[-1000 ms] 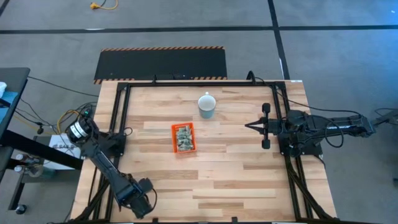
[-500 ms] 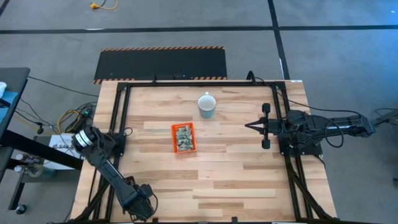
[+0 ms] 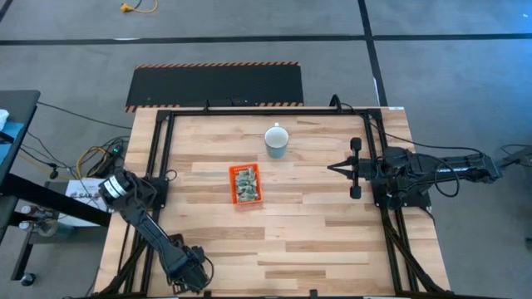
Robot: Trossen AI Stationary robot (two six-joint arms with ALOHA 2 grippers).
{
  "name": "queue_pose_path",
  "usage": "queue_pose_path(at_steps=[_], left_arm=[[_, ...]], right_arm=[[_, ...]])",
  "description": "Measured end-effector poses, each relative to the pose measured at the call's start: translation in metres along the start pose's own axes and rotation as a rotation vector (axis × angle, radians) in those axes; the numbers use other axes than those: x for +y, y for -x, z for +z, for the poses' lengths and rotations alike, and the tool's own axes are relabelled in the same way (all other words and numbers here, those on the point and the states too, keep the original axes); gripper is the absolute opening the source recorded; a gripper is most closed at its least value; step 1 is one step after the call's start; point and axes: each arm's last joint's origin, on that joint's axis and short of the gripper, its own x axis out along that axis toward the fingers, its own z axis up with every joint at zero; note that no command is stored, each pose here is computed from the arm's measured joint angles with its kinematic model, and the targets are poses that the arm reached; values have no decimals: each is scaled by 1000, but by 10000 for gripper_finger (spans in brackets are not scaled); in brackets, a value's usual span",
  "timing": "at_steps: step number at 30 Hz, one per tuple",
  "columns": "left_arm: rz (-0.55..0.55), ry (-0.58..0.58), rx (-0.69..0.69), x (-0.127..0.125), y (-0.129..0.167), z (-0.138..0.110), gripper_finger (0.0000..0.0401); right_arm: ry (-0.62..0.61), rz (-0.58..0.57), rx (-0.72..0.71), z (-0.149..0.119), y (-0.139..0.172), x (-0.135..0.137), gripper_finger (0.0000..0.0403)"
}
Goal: Pick and place items into bin
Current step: Put the green stevia packet into the orange bin
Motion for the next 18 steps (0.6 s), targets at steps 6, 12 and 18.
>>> queue_pose_path(at_steps=[6,12,18], left_arm=[[-10,-17,-42,2,9,13,17],[-7,-33,-127,0,31,30,7],[143,-82,-254,3,77,41,3]], right_arm=[[0,0,0,0,0,0,1],[0,0,0,0,0,0,1],[1,0,0,0,0,0,1]])
